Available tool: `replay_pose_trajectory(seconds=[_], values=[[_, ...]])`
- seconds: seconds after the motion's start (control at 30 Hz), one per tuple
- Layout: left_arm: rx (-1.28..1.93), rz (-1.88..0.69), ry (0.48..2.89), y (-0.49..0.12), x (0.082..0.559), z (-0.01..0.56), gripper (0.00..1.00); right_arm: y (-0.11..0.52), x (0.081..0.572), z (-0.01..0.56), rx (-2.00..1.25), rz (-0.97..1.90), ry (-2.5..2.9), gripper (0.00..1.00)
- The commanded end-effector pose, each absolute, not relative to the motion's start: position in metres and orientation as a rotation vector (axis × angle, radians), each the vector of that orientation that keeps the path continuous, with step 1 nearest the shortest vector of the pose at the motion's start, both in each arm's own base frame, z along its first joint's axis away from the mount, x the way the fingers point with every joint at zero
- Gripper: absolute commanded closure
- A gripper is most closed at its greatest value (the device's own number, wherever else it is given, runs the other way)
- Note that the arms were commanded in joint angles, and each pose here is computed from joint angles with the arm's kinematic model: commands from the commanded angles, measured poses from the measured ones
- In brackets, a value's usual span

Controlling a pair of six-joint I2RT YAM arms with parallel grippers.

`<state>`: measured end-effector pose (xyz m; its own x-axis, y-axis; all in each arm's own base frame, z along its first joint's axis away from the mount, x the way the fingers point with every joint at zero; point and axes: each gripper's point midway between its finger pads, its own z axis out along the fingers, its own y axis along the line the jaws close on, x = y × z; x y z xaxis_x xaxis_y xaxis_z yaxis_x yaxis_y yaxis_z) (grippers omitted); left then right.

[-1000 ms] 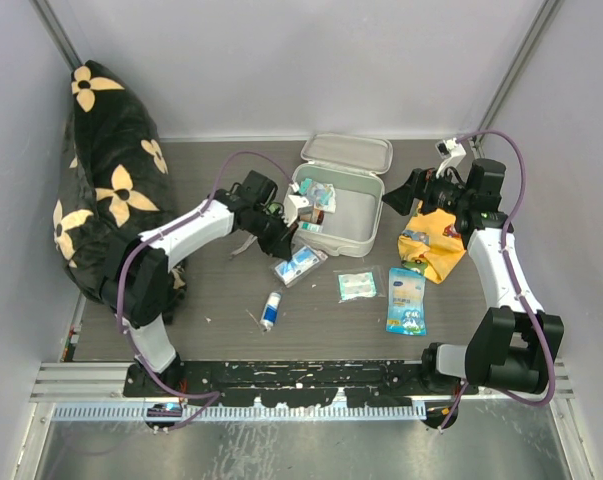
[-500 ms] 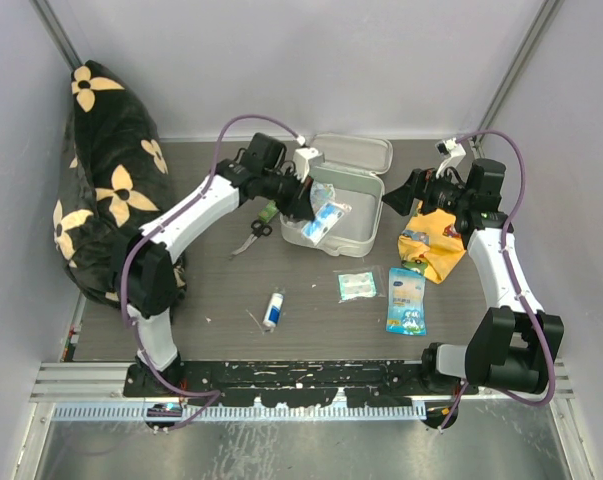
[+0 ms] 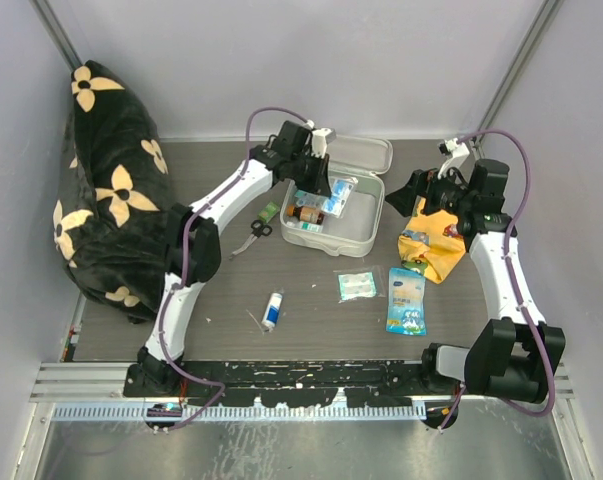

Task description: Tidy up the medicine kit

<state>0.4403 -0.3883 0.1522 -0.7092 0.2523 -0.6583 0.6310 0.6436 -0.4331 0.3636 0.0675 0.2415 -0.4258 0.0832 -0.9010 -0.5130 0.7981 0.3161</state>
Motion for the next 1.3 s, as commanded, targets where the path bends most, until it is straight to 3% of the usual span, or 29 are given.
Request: replay_pose_trajectory(seconds=[0.0,0.43,0.77,0.93,1.13,1.27], values=[[0.602,-0.886,2.264,-0.407,0.454,0.170,1.00,0.058,0.369,0.274,-0.351,0.586,1.826,0.00],[0.476,-0.852,2.347,-0.433,0.478,0.108,1.00,0.058,0.369,0.271,-0.353,0.591,1.832,0.00],[0.455,-0.783,2.351,-0.431,0.493,0.091,0.99,0.057,0.369,0.269,-0.351,0.591,1.835,0.00],[0.464,-0.787,2.359,-0.432,0.491,0.088,0.91,0.057,0.370,0.268,-0.352,0.592,1.839,0.00],[0.486,-0.813,2.361,-0.433,0.485,0.093,0.70,0.057,0.371,0.266,-0.349,0.592,1.843,0.00],[0.505,-0.821,2.357,-0.431,0.482,0.101,0.62,0.057,0.371,0.265,-0.347,0.592,1.846,0.00]])
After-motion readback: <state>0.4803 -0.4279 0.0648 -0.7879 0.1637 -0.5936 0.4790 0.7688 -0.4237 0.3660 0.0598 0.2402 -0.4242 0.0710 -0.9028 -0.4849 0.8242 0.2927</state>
